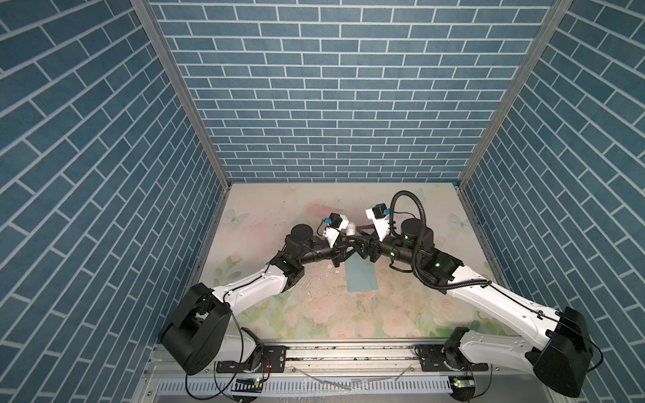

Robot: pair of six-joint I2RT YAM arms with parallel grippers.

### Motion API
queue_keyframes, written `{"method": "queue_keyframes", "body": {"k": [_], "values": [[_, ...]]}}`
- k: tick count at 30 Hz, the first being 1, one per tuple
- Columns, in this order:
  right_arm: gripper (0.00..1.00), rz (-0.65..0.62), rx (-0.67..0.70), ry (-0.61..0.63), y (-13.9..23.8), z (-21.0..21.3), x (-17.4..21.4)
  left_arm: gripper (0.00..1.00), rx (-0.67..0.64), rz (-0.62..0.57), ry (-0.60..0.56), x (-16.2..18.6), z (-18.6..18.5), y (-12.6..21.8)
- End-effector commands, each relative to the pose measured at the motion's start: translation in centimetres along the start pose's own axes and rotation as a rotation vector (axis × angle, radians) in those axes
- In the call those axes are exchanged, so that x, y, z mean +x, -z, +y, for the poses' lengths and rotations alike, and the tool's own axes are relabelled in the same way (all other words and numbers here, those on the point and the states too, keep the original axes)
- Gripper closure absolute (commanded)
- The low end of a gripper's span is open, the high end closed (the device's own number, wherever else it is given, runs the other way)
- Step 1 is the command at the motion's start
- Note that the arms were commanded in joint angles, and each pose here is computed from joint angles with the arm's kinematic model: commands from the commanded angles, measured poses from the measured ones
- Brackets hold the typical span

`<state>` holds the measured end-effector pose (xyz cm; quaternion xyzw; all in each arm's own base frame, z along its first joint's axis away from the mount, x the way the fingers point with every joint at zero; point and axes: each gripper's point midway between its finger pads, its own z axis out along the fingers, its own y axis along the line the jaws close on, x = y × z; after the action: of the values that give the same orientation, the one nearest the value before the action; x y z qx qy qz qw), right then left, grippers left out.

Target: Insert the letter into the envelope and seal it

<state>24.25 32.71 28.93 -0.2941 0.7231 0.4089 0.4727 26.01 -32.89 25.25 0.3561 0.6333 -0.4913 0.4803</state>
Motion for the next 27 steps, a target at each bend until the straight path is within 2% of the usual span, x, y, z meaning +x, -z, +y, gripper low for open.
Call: {"method": "queue_keyframes", "body": {"k": [1,10,13,15,17,21,23,27], "values": [[0.49,-0.043,-0.01,0.012,-0.4,0.5,-1.8,1.0,0.033,-0.045,-0.032,-1.8,-0.6,-0.2],[0.91,-0.027,-0.002,0.015,-1.1,0.2,-1.6,1.0,0.025,-0.03,-0.019,-1.4,-0.2,-0.5],[0.97,-0.024,0.017,0.018,-1.0,-0.1,-1.7,0.98,0.013,-0.02,-0.005,-1.2,0.2,-0.8],[1.0,-0.025,0.061,0.017,-0.8,-0.7,-1.9,0.85,-0.005,-0.017,-0.002,-1.1,0.6,-0.9],[1.0,-0.032,0.128,0.027,-0.1,-1.7,-2.4,0.67,-0.036,-0.008,-0.002,-1.0,1.1,-0.8],[1.0,-0.025,0.333,0.035,2.1,-5.3,-3.4,0.34,-0.109,0.028,-0.015,-0.5,2.0,-0.3],[1.0,0.003,0.41,-0.007,3.0,-7.7,-3.4,0.26,-0.135,0.043,-0.029,-0.3,2.2,0.1],[1.0,0.077,0.598,-0.168,5.3,-14.0,-2.7,0.15,-0.211,0.074,-0.041,0.1,2.9,1.2]]}}
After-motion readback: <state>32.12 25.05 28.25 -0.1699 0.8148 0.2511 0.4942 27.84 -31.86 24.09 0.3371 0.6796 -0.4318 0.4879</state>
